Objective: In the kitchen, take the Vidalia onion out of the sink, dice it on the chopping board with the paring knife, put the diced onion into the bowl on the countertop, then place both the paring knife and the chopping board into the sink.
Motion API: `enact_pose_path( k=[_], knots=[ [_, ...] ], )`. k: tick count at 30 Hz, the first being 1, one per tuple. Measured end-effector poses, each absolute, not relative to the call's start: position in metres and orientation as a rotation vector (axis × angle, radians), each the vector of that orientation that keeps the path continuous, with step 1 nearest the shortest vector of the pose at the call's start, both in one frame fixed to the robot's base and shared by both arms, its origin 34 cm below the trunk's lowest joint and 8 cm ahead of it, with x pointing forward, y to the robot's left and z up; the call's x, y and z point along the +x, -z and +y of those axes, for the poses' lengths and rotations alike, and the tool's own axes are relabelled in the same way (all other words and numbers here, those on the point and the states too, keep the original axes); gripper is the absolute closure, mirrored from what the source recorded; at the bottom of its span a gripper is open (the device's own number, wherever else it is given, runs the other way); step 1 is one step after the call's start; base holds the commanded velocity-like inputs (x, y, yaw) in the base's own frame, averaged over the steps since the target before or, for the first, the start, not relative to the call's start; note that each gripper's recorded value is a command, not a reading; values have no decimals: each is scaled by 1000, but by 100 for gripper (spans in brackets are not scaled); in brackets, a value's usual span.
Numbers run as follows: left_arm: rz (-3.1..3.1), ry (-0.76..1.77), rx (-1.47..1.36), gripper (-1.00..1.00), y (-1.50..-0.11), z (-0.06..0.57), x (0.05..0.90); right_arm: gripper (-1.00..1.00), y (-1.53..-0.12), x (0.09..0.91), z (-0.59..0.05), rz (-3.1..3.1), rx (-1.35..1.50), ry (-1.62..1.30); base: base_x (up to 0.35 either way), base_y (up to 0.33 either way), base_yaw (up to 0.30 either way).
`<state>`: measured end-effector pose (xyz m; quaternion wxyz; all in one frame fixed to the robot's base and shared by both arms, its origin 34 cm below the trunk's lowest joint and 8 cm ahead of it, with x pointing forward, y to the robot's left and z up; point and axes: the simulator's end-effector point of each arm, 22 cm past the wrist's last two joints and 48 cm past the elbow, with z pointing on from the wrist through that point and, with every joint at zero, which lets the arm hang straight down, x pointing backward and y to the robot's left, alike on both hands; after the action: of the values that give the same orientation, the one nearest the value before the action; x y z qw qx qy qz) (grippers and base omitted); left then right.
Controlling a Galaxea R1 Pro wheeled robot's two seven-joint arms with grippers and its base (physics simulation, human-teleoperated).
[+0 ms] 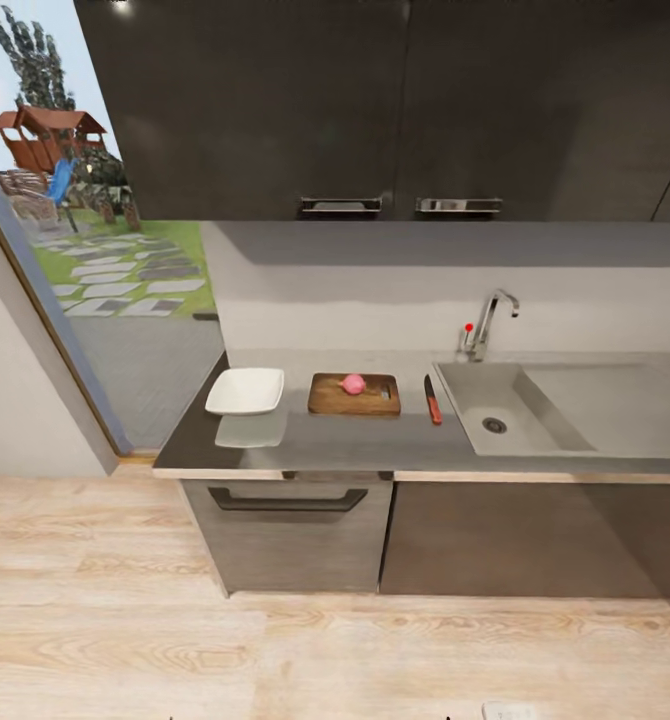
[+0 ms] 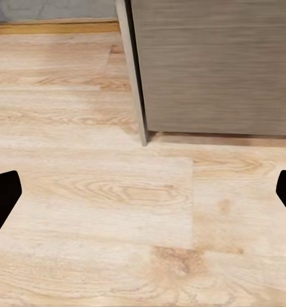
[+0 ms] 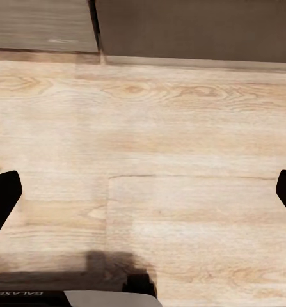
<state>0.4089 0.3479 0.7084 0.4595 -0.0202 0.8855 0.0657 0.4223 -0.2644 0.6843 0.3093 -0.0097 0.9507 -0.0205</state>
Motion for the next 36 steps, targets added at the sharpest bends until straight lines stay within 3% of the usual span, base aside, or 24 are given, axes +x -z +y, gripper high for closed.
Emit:
enact_pose_path(
  k=[20,26,36],
  knots=[
    [2154,-159,-52,-100,-716,347,417,-100,-697,436,-269,2476,-15,81,89,18,0],
    [2155,-157,-53,-100,-716,346,416,-100,-775,512,-312,2447,69,299,1,0,0],
    [2155,-157,-53,-100,-716,346,417,-100,-896,564,-324,2377,114,347,-27,0,0]
  ],
)
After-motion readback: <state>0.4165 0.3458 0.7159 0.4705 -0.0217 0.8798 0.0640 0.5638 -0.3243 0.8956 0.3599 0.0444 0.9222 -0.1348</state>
